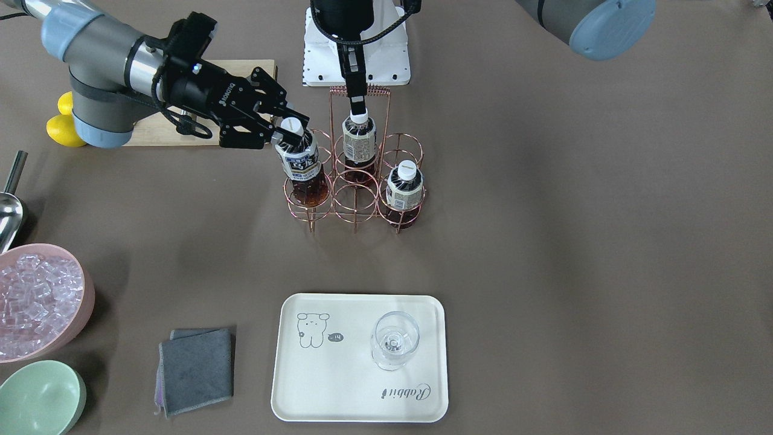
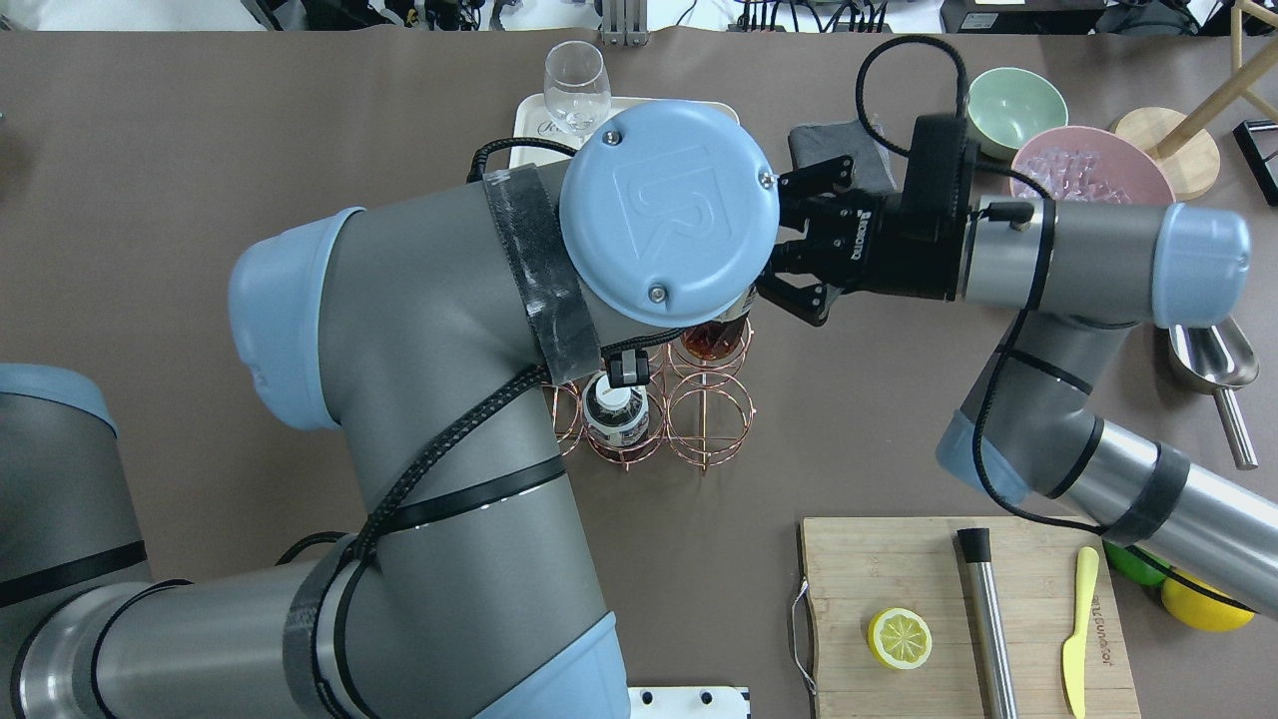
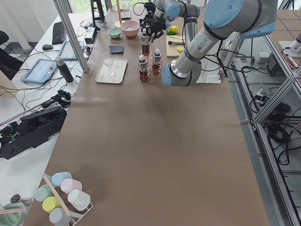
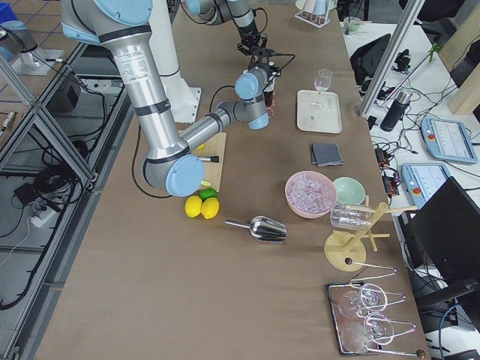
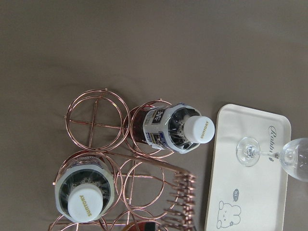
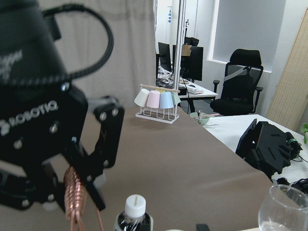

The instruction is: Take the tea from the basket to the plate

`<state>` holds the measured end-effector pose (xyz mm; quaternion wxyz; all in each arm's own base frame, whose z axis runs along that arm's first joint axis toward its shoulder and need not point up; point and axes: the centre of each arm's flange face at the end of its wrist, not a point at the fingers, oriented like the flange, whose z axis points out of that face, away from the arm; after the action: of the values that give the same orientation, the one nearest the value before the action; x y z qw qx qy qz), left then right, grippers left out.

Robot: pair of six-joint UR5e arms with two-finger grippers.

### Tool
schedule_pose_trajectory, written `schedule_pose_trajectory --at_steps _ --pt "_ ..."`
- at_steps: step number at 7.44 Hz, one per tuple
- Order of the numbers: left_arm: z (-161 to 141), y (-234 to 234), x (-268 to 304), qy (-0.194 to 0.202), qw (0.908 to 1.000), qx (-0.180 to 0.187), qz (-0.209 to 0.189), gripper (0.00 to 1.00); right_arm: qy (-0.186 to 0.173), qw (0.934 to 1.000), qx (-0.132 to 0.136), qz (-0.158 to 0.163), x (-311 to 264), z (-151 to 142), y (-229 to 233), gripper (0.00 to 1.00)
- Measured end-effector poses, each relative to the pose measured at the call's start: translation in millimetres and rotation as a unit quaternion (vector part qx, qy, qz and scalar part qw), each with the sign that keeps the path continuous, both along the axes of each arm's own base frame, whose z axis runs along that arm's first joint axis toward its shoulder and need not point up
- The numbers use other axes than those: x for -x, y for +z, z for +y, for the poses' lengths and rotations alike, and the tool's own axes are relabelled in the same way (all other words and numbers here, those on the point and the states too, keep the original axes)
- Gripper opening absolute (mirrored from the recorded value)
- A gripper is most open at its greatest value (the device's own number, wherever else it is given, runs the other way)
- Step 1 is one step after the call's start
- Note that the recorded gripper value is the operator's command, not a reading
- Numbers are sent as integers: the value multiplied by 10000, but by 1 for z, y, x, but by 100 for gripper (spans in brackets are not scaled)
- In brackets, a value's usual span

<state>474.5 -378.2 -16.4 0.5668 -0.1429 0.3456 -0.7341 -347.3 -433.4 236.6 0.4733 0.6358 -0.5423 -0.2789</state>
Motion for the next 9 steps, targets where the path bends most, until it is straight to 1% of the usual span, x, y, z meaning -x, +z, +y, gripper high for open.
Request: schedule_pose_trajectory --at_steps 2,3,4,5,6,7,8,9 --pt "-1 2 -1 -1 10000 8 -23 0 59 9998 199 -79 -55 -18 -49 0" --pt "-1 5 -2 -1 10000 16 -43 0 105 9996 246 -105 -77 -26 -68 0" --pt "-2 8 -2 -5 10000 27 -72 0 187 9994 273 -109 -92 -34 -77 0" --pt "-3 8 -1 -14 9999 34 -97 0 335 9988 346 -62 -103 -48 -74 0" --pt "-5 12 6 -28 9999 38 -150 0 523 9974 484 32 -107 -71 -65 0" --pt "-4 11 23 11 9998 -28 -184 0 753 9949 655 140 -106 -104 -52 0" --pt "-5 11 50 21 9997 -138 -177 0 1002 9913 827 207 -98 -143 -38 0" --pt "-6 25 77 42 9996 -214 -182 0 1250 9868 1001 239 -86 -181 -25 0"
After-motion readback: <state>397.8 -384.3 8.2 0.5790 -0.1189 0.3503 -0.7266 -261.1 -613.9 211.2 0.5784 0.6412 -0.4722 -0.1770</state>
